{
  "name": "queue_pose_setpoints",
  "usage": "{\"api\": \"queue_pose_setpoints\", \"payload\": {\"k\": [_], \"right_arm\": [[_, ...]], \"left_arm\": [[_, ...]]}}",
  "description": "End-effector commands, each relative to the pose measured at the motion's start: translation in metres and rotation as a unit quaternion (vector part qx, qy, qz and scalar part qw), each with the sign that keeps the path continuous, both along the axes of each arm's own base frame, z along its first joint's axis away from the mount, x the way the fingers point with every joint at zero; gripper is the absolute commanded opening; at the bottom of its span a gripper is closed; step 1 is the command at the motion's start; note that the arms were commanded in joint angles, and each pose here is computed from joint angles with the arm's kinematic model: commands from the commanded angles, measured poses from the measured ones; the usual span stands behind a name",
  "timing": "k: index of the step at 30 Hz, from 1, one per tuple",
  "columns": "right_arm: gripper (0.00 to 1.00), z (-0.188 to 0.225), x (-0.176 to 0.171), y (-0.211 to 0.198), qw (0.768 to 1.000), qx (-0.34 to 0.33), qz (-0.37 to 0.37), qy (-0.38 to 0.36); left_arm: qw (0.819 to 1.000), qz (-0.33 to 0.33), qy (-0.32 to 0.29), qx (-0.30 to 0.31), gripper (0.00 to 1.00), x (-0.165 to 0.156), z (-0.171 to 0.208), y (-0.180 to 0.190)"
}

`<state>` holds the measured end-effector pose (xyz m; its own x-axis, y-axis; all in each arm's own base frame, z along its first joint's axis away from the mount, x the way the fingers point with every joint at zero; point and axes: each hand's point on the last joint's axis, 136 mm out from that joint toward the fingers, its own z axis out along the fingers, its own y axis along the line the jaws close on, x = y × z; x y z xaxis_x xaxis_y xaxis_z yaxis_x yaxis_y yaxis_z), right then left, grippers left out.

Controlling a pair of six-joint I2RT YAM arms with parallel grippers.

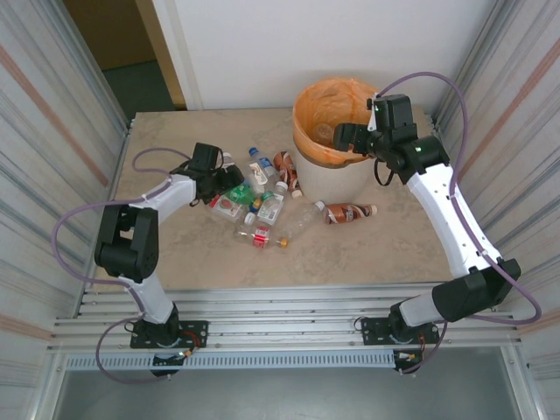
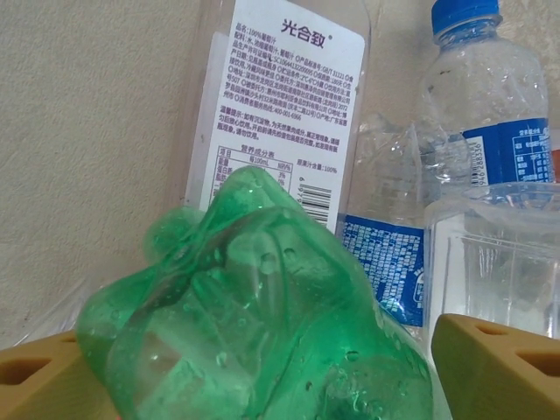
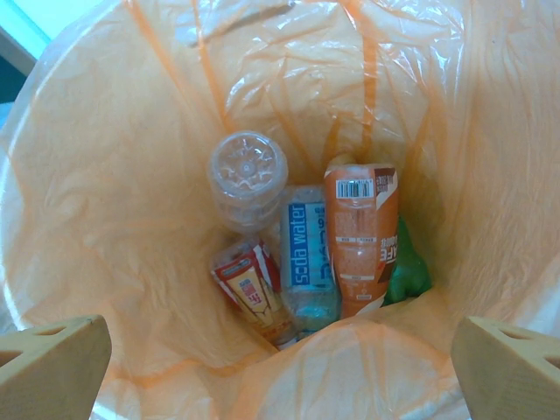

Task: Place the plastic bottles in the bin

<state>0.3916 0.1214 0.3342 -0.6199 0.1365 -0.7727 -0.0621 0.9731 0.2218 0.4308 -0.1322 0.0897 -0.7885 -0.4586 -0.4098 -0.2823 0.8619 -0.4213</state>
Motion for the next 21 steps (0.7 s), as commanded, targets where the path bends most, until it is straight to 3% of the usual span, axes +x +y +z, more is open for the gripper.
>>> {"api": "queue_pose_setpoints", "payload": {"k": [1, 13, 21], "right_arm": [[0.98, 0.014, -0.006, 0.002, 1.000, 0.017, -0.004, -0.019], [0.98, 0.009, -0.005, 0.002, 1.000, 0.018, -0.006, -0.017], [0.98, 0.007, -0.005, 0.002, 1.000, 0.017, -0.007, -0.017]], "left_arm": [[1.000, 0.005, -0.009, -0.011, 0.87, 0.012, 0.006, -0.003], [1.000, 0.011, -0.011, -0.022, 0.79, 0.019, 0.004, -0.004], [0.999, 0.011, -0.019, -0.036, 0.67, 0.024, 0.007, -0.007]]}}
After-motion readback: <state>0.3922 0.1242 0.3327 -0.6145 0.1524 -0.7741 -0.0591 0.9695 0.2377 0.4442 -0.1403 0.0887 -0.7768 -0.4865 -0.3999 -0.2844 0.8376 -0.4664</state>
